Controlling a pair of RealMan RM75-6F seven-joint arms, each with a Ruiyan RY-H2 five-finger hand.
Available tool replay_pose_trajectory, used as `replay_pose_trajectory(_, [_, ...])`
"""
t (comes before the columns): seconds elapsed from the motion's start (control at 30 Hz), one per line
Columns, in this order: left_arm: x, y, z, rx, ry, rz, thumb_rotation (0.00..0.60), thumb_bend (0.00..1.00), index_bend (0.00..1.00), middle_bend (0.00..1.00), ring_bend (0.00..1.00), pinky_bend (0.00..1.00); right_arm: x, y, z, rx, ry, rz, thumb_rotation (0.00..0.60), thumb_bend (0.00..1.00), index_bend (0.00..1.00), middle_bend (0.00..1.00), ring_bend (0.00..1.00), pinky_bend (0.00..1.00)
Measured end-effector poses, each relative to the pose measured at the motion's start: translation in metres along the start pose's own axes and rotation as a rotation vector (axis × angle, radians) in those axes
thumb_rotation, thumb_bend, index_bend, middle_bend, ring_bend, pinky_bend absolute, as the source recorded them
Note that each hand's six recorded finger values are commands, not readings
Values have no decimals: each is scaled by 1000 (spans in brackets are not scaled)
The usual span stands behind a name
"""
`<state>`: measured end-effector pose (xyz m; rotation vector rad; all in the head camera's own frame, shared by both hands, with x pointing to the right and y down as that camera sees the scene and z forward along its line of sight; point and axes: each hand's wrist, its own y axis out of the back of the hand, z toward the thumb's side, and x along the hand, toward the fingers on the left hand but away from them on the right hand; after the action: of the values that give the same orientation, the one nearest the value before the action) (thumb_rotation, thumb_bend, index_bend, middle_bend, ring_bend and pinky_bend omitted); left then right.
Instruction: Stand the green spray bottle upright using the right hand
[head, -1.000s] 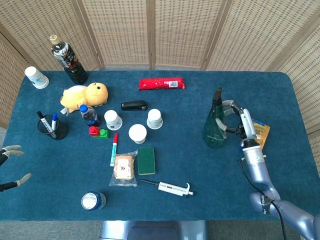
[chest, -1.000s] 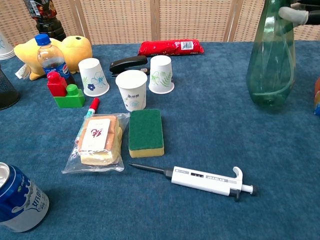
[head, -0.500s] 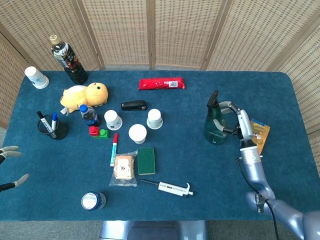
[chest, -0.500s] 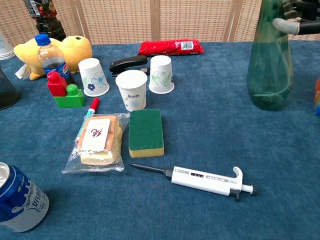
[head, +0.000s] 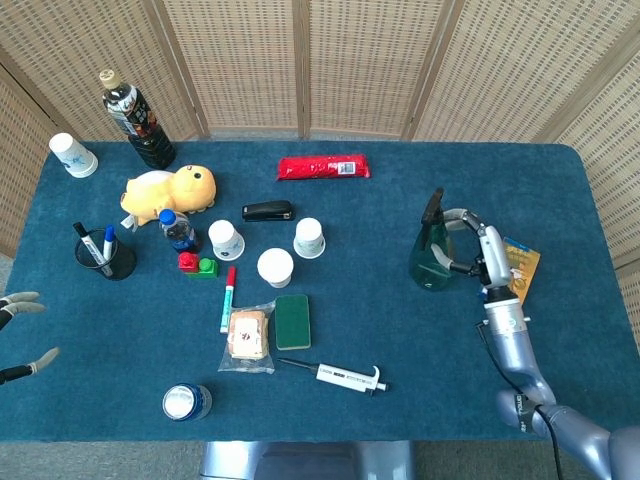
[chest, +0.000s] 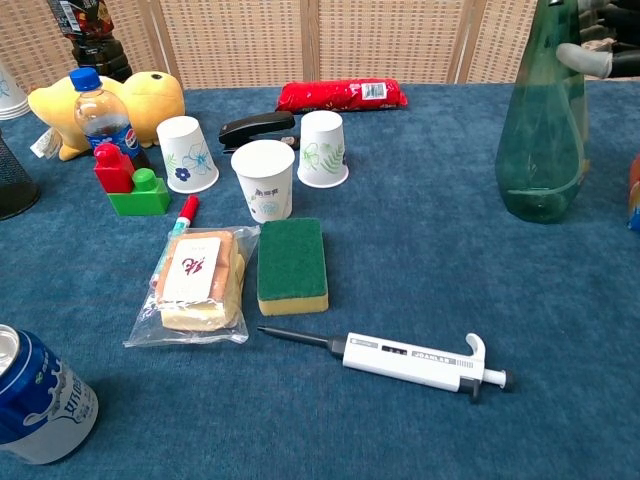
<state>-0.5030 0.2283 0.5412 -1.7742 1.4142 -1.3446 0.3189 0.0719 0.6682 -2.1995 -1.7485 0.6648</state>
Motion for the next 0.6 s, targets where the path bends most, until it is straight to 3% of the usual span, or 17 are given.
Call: replay_pose_trajectory(0.6, [0,-1,1,-2,-5,3,600,152,348,285,273,250,5,6,0,-7,-18,43,600,358,456,409,207,296])
